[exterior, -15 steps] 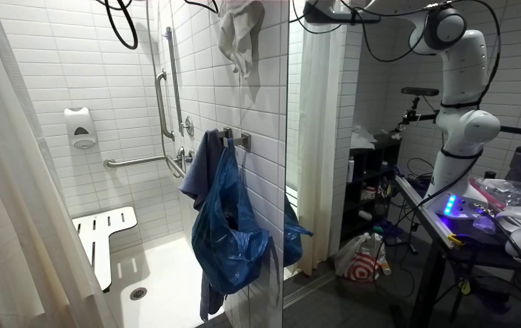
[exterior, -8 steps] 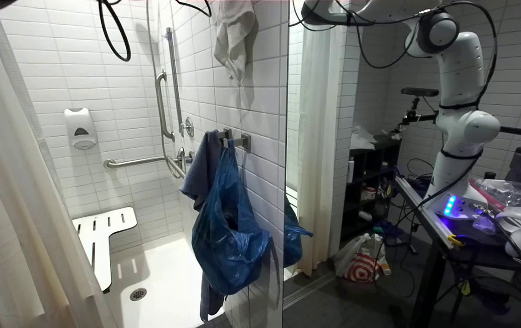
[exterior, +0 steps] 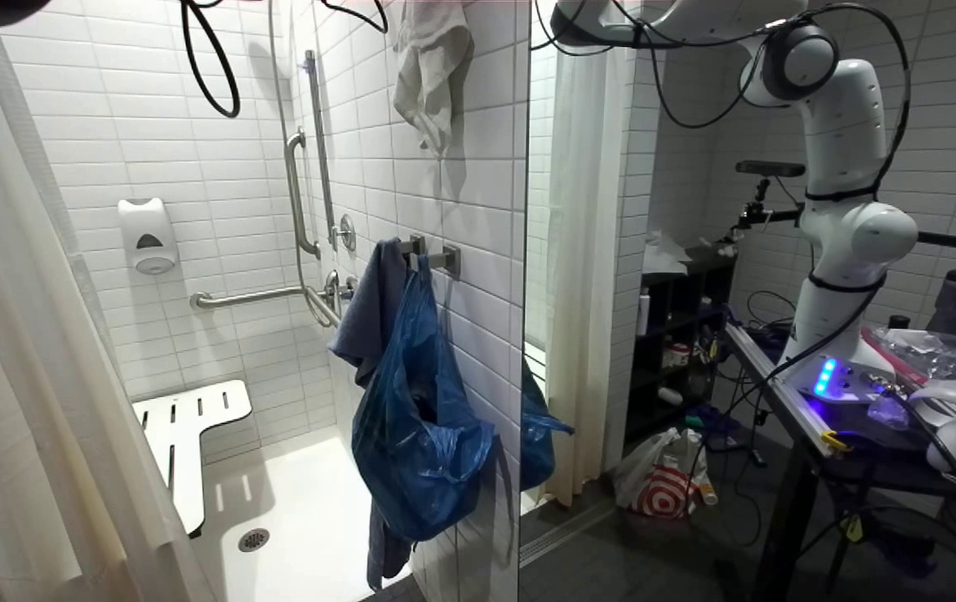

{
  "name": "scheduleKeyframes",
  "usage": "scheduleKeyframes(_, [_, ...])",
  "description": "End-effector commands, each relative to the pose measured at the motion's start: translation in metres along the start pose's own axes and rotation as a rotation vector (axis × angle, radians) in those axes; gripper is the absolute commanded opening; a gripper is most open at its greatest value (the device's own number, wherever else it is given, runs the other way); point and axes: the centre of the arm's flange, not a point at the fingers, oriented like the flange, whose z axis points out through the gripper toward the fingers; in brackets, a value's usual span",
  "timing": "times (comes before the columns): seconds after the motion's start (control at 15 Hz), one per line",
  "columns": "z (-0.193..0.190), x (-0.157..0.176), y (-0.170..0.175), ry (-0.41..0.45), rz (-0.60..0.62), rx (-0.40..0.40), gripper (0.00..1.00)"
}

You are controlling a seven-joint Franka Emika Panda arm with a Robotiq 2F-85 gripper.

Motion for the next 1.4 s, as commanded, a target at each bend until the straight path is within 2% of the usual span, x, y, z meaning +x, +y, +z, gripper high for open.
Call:
scheduleKeyframes(0.0, [0.000, 0.000, 0.000, 0.000, 0.000, 0.000, 0.04])
scheduleKeyframes(0.87, [0.000, 0.000, 0.000, 0.000, 0.000, 0.001, 0.04])
scheduleKeyframes(0.93, [0.000, 0.000, 0.000, 0.000, 0.000, 0.001, 0.01])
scheduleKeyframes(1.33, [0.018, 0.009, -0.003, 0.015, 0.004, -0.022, 0.01])
